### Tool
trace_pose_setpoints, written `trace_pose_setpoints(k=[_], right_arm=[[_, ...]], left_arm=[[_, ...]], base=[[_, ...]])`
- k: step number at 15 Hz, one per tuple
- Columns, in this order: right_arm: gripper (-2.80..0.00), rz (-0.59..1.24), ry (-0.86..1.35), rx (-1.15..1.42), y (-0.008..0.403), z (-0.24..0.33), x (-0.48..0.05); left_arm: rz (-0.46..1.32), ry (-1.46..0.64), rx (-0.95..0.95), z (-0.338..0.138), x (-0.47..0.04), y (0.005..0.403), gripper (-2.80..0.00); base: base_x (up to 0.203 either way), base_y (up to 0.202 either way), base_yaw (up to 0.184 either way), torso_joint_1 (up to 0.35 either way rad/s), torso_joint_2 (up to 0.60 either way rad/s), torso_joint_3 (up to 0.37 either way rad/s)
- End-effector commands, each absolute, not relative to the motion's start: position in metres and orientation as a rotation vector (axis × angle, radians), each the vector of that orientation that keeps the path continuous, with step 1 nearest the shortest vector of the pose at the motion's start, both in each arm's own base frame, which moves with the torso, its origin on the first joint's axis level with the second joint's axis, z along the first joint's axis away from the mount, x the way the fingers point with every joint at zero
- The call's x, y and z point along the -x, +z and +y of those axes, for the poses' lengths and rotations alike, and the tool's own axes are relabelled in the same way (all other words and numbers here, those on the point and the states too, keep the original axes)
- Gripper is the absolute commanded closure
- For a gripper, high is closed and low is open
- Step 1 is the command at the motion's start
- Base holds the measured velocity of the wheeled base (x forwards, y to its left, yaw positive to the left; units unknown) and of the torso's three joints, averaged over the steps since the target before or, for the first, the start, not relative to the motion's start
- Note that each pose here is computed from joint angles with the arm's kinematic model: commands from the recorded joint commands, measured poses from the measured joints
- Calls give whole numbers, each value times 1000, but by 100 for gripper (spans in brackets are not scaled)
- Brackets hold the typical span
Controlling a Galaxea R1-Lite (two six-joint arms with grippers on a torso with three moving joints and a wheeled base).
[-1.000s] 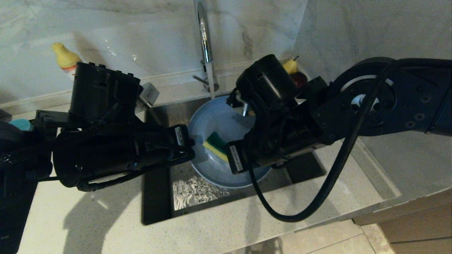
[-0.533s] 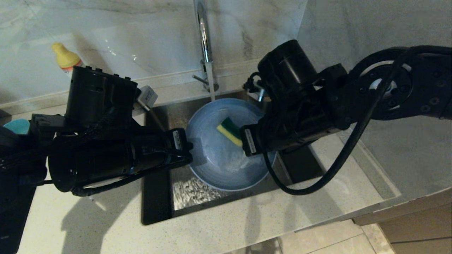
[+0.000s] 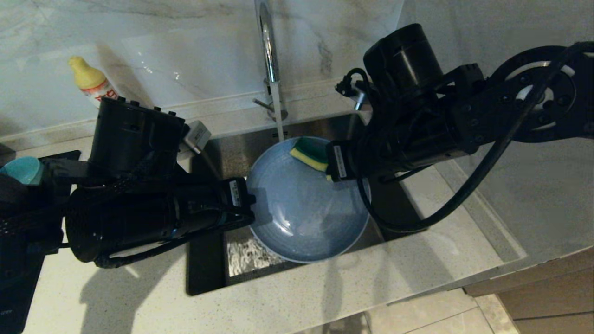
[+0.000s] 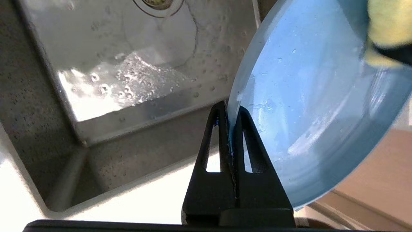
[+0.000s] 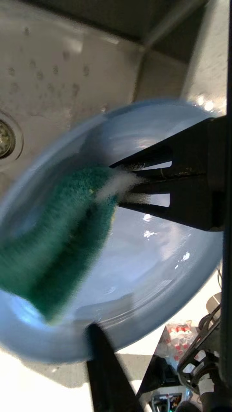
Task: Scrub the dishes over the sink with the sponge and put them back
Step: Wipe the plate
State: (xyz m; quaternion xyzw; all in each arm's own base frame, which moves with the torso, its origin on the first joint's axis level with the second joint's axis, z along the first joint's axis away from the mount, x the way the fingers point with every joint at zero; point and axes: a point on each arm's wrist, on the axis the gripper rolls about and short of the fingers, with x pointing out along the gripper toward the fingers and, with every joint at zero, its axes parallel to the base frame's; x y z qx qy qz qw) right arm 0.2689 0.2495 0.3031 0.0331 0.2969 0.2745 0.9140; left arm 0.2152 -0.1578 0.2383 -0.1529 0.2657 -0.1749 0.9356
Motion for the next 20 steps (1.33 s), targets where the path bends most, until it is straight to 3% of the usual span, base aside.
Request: trace_pose_setpoints(k=[1,12,20], right_arm=[[0,633,583,-55,294,261,-270],[0,684,687,10,269,307,-250],[0,749,679,34,271,300,-237]], left_arm=[[556,-363,305,-162,-216,234,0],[515,-368,326,-168,-222,236,0],[487,-352,347,-163,-227,240,0]], base=[[0,0,0,0,0,0],[0,0,0,0,0,0],[0,0,0,0,0,0]])
